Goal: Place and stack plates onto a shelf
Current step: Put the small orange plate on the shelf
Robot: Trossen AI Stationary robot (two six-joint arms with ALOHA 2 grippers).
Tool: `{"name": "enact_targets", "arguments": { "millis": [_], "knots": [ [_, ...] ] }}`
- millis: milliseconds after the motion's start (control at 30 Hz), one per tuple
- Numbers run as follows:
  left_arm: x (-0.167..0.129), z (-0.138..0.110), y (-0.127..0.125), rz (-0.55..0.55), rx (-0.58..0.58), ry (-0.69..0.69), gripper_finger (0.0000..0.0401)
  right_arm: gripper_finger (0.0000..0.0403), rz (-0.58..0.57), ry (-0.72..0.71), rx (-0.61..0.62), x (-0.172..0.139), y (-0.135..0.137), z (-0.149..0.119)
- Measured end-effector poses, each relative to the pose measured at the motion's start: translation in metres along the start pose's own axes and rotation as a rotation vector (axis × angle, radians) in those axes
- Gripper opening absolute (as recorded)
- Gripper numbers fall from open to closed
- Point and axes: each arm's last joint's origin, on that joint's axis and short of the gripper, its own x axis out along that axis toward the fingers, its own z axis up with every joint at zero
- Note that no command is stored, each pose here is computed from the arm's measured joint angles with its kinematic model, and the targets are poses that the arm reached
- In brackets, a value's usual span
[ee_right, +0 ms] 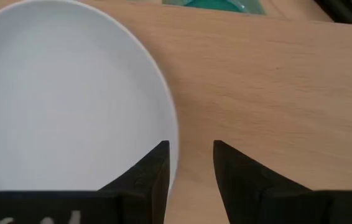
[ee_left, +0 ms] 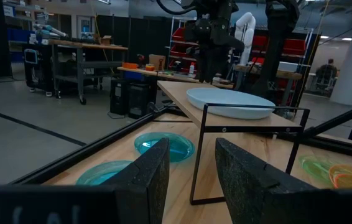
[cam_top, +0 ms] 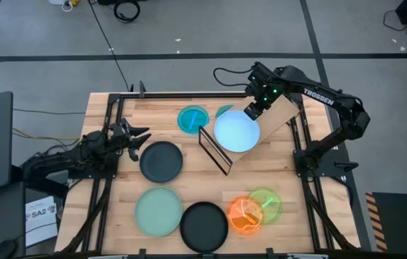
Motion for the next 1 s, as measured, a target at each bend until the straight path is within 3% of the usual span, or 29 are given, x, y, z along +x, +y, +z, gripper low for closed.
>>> {"name": "enact_targets", "arguments": {
  "millis": [233, 500, 800, 1000],
  "knots": [
    [0.0, 0.0, 0.0, -0.001, -0.001, -0.004, 0.0137, 0.0128, -0.062, -0.013, -0.009, 0.0, -0.002, 0.0],
    [0.0, 0.002, 0.0, 0.008, -0.062, -0.026, 0.0137, 0.0128, -0.118, -0.15, -0.066, -0.024, 0.006, -0.008],
    [0.0, 0.002, 0.0, 0.008, -0.064, -0.025, 0.0137, 0.0128, -0.018, -0.332, -0.14, -0.076, 0.038, -0.059],
    [0.0, 0.002, 0.0, 0.008, -0.064, -0.025, 0.0137, 0.0128, 0.091, -0.358, -0.138, -0.085, 0.05, -0.102]
  ]
}}
